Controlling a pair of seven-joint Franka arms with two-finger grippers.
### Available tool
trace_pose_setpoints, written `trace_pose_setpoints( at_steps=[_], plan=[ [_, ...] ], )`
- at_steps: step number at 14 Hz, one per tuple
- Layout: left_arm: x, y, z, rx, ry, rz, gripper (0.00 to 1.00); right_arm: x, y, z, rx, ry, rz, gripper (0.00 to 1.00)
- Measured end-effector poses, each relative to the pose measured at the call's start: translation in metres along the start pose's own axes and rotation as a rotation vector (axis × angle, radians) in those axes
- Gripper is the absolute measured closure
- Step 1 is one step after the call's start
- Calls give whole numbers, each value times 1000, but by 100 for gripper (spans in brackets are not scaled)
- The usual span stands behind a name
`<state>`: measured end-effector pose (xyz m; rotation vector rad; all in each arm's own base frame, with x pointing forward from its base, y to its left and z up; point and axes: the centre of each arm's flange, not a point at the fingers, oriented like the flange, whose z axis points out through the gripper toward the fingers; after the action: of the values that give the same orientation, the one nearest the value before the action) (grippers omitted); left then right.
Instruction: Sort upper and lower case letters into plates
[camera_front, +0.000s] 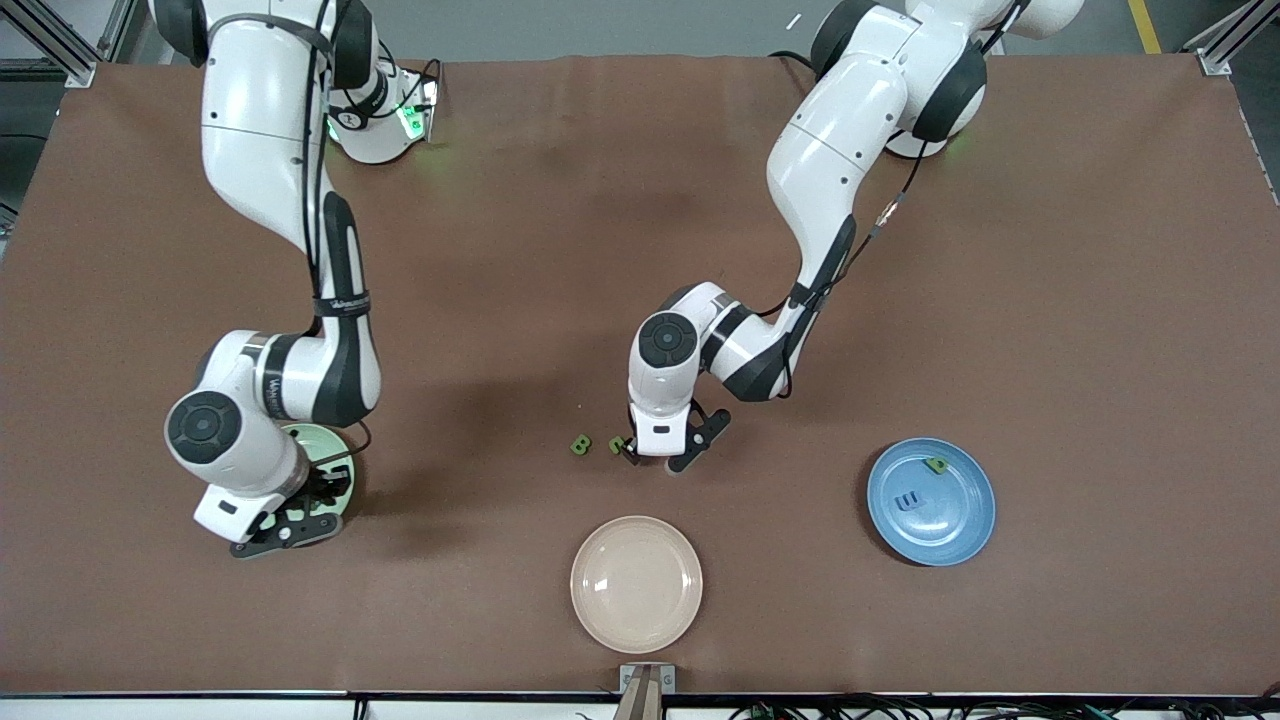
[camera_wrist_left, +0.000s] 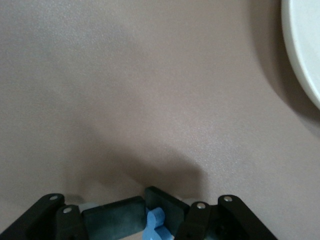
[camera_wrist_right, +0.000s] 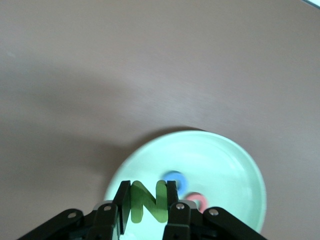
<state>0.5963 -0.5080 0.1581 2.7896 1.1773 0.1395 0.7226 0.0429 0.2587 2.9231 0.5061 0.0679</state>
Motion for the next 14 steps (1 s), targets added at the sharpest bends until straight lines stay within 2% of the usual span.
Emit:
trace_pose_setpoints(
  at_steps=[2,4,5,7,8,9,11,14],
  plan=[
    [7,0,-3,10,6,-7,100,-11,14,18,14,-27,-6,67],
    [23,1,-11,6,10,-26,100,-15,11,35,19,-44,-9,51],
    [30,2,-17,3,12,-34,100,-14,7,39,20,-45,-15,40],
    [34,5,-26,-6,12,-39,100,-9,-7,38,27,-38,-32,20],
    [34,6,-31,-9,12,-39,100,-4,-19,34,34,-28,-31,13],
    [34,7,-35,-7,12,-39,100,1,-36,29,50,-23,-3,12],
    [38,8,-43,-2,13,-43,100,7,-81,20,93,-54,101,12],
    [67,11,-74,-20,7,-69,100,15,-170,5,119,-86,347,12]
  ],
)
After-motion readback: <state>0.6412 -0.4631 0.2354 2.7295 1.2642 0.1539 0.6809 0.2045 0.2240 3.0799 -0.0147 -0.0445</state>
